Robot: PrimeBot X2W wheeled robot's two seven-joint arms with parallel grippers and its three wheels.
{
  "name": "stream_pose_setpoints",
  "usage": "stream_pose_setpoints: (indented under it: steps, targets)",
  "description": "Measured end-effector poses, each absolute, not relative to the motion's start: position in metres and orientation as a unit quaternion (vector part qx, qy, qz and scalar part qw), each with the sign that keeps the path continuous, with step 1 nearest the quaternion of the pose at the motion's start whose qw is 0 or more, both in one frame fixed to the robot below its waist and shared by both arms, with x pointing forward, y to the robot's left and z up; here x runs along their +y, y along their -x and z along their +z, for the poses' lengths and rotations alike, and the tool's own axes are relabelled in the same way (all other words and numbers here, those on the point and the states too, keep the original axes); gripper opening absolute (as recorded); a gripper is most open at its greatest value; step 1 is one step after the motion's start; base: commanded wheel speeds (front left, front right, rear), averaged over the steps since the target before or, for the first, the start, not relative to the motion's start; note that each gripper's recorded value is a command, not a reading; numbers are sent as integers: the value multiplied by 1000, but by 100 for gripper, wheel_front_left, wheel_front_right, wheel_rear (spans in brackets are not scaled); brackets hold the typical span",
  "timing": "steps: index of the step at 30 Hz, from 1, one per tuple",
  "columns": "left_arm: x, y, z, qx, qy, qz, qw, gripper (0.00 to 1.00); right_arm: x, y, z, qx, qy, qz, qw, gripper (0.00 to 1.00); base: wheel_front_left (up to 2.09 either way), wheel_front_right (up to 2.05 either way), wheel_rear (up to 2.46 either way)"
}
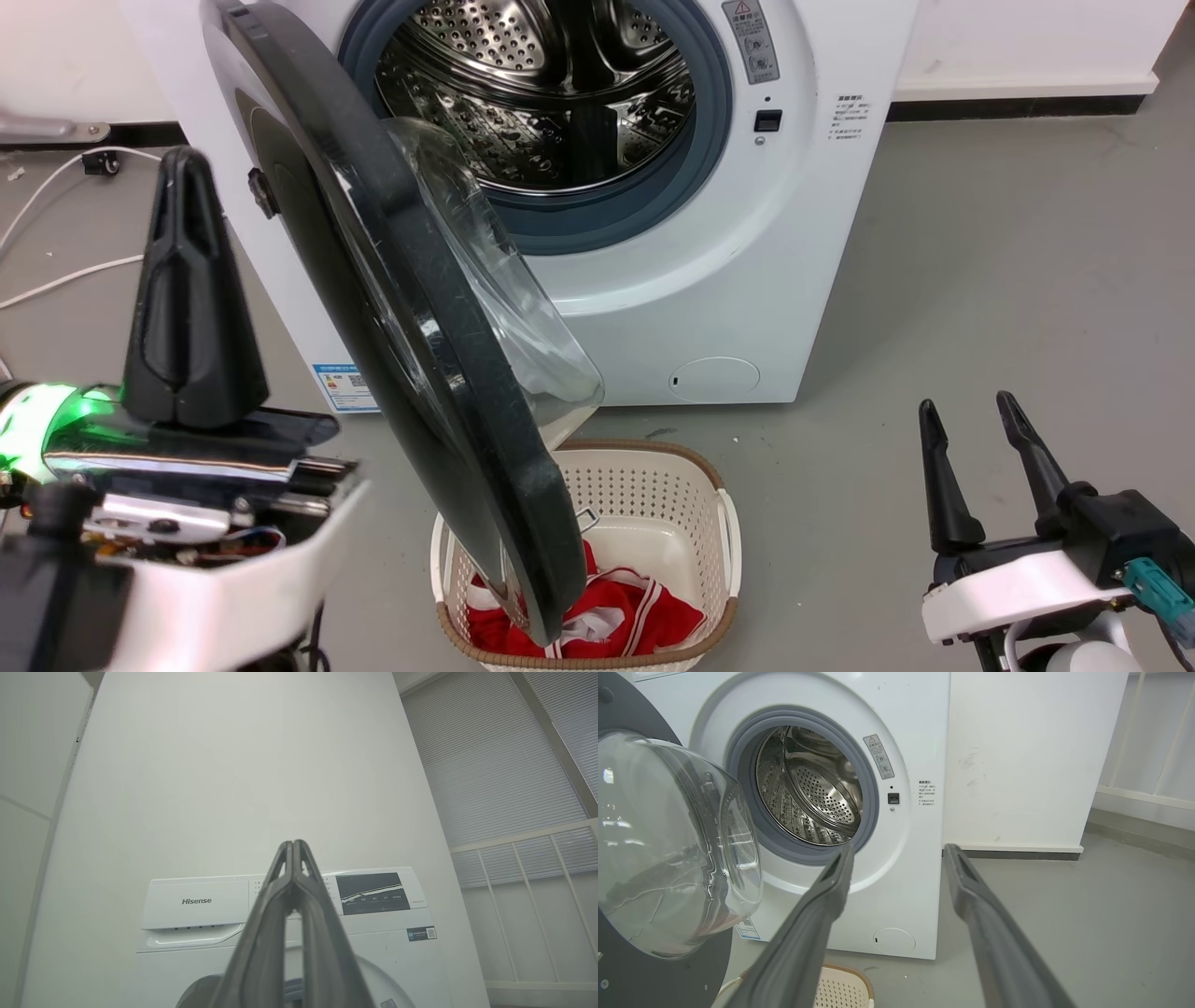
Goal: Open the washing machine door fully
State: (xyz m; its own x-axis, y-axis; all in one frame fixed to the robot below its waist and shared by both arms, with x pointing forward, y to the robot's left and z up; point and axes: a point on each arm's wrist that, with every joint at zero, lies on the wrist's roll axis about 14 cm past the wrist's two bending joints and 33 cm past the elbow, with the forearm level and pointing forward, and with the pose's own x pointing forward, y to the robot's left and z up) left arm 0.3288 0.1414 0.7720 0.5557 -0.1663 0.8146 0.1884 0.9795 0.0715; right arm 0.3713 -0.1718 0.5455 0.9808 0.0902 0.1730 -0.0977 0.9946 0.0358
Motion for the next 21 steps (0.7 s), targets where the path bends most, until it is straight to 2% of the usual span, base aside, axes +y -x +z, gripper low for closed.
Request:
stream_pose_setpoints:
  steps: [3,5,6,11,17,18,19,21]
  targets:
    - [128,-318,783,-481,18,-124,868,0,-173,-371,545,-85,-22,46,995,100,0,0,0]
    - [99,-309,783,-480,31,-177,859,0,-174,-370,545,-85,-22,45,995,100,0,0,0]
    - [73,-306,766,-450,43,-231,862,0,-174,-369,546,-85,-23,43,995,100,0,0,0]
    - [44,-307,722,-363,71,-288,884,0,-176,-366,546,-84,-23,41,995,100,0,0,0]
    - [27,-310,660,-232,88,-315,916,0,-175,-365,544,-80,-25,42,996,100,0,0,0]
    - [27,-310,660,-232,88,-315,916,0,-175,-365,544,-80,-25,42,996,100,0,0,0]
    - [27,-312,638,-184,86,-314,928,0,-174,-365,542,-78,-25,43,996,100,0,0,0]
    - [28,-312,618,-144,84,-314,935,0,-174,-365,542,-77,-27,44,996,100,0,0,0]
